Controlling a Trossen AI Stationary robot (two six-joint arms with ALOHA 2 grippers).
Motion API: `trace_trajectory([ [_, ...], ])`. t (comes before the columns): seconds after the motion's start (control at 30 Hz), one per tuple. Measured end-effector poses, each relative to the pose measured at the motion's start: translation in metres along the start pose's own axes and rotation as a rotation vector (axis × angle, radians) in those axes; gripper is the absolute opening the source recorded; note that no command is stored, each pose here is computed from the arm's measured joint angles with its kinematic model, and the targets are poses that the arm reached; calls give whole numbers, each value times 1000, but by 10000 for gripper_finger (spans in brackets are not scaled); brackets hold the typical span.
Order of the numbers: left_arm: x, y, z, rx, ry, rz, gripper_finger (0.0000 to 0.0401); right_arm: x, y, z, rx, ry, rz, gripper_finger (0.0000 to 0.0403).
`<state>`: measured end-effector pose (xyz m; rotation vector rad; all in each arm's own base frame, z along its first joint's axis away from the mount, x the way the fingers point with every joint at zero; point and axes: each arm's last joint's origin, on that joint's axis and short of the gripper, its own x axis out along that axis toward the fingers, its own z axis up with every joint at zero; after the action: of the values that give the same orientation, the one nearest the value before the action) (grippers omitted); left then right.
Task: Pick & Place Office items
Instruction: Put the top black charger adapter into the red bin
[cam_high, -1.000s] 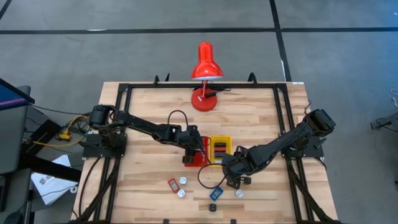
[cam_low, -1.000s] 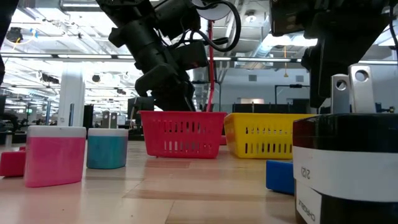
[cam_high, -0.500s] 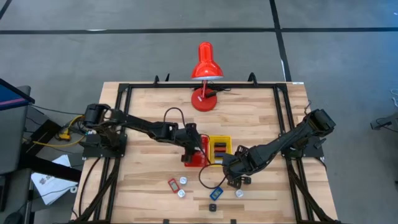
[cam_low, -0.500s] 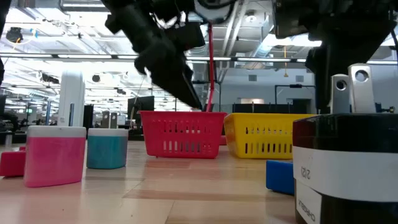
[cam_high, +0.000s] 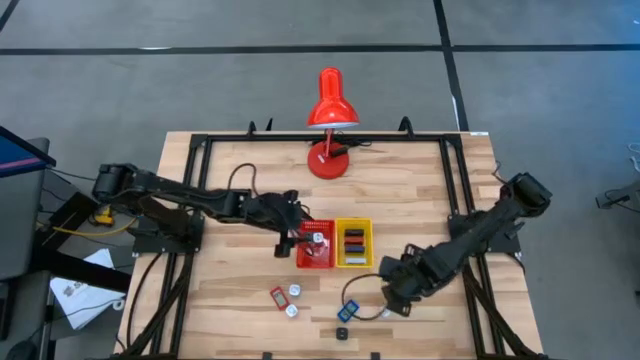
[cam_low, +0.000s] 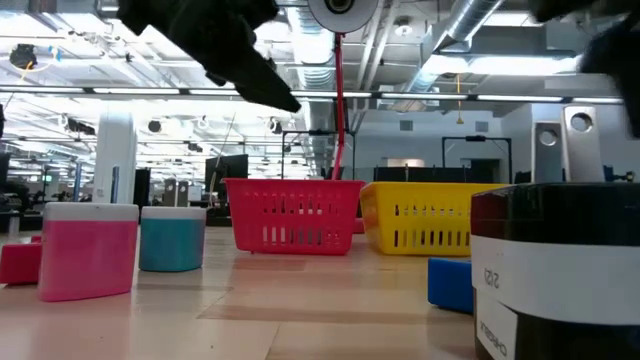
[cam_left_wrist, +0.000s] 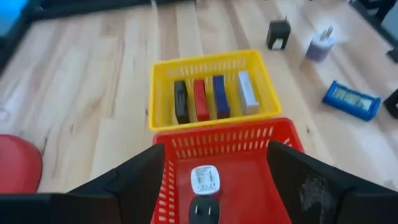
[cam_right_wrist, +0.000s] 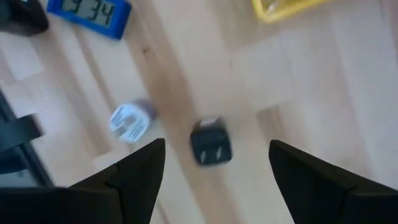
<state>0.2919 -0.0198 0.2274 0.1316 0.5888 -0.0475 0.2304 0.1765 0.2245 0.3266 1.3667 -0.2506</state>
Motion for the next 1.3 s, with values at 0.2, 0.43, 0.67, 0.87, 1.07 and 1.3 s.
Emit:
trace_trajectory([
  [0.2,-9,0,-5,-14,-136,12,283,11,10,-47,97,-1,-45,279],
  [0.43,-12,0,-1,-17,-194,11,283,25,11,-100,77,-207,-74,279],
  [0.67,-14,1,6,-22,-274,18,283,48,-4,-123,143,-434,-51,279],
  [0.87,-15,1,7,-22,-289,20,283,67,-11,-128,103,-467,6,279],
  [1.07,-15,1,7,-22,-289,20,283,80,-17,-131,48,-472,51,279],
  [1.3,-15,1,8,-23,-296,20,283,83,-19,-130,3,-521,42,287],
])
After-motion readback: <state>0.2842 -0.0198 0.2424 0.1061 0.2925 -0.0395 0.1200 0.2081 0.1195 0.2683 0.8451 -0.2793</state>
